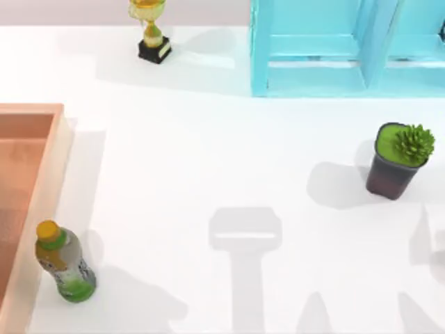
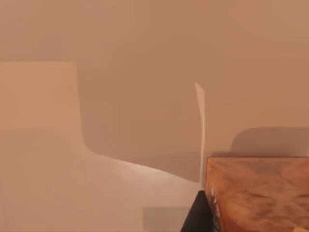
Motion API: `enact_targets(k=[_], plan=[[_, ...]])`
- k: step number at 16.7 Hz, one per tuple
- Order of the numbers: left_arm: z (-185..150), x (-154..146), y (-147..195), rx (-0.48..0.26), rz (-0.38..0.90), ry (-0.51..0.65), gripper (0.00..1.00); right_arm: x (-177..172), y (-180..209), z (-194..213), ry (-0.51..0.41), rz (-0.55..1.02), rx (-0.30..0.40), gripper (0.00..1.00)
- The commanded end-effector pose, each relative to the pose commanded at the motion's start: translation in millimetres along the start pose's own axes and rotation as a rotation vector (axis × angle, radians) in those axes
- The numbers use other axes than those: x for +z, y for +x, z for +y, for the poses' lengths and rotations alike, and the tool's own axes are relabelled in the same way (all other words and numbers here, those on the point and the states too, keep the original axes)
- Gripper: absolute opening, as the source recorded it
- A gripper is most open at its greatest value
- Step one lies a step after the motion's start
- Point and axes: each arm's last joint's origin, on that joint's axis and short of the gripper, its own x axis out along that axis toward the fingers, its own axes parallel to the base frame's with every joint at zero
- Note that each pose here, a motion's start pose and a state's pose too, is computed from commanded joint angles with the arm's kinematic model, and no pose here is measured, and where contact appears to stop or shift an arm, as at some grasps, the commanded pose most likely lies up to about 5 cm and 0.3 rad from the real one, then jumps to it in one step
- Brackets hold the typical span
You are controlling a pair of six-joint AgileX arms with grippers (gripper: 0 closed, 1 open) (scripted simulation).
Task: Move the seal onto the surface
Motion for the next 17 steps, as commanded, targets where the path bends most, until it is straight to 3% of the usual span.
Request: enact_targets(k=[3,4,13,17], plan=[[0.0,0.0,0.0,0.000,0.000,0.000,0.02,0.0,0.0,0.0,0.000,0.000,0.000,1.00],[0.0,0.0,0.0,0.000,0.000,0.000,0.00,0.0,0.0,0.0,0.000,0.000,0.000,1.00],[-0.6,0.3,-1.2,0.001,-0.003,0.001,0.00,0.0,0.0,0.0,0.000,0.000,0.000,1.00],[-17.0,11.0,-31.5,0.022,-0.034,-0.015,0.00,0.0,0.0,0.0,0.000,0.000,0.000,1.00]])
